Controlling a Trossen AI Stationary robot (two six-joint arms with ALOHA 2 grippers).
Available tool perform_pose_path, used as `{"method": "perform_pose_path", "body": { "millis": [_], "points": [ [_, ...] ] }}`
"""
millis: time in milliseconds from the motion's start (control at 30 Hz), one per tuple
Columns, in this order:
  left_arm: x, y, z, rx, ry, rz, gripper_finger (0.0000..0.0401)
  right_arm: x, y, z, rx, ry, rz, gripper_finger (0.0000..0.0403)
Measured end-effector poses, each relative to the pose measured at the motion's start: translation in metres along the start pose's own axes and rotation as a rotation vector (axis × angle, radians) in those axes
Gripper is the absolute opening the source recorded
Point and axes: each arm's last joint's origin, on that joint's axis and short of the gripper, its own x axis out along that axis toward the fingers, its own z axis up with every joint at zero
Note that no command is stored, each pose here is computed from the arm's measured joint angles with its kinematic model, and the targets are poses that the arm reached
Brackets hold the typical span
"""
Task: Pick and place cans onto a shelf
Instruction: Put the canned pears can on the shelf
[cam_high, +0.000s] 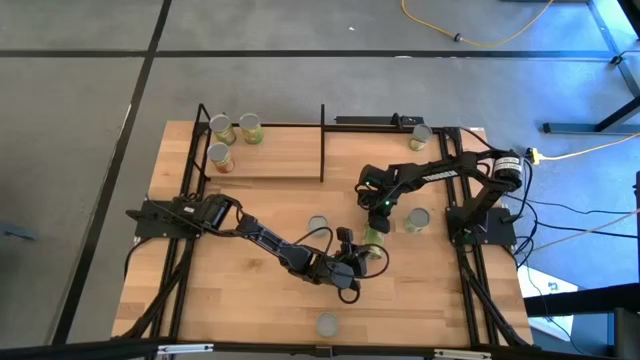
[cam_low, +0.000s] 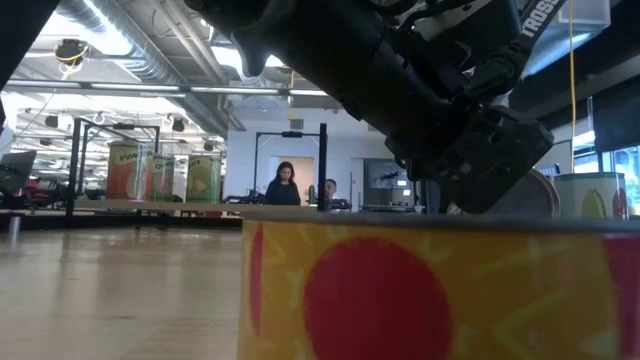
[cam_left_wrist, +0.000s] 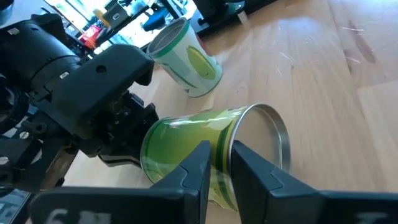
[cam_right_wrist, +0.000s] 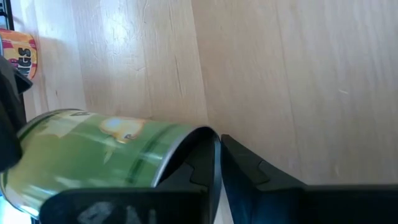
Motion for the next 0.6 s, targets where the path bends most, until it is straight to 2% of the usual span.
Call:
{"method": "perform_pose_path", "body": {
  "millis": [233,433,600],
  "points": [
    [0.000,0.001,0.000,0.011,0.003,0.002,0.0010,0.000,0.000,0.000,0.002,0.003,0.003,0.0032],
    [0.000,0.001,0.000,-0.003,0.000,-0.005,0.0005,-0.001,-0.001,-0.001,0.003,0.002,0.004,0.0032],
    [0.001,0.003,0.012,-0.028,-0.016,-0.024,0.0003,-0.004,-0.007,-0.002,0.028,0.003,0.006,0.0032]
  ]
}}
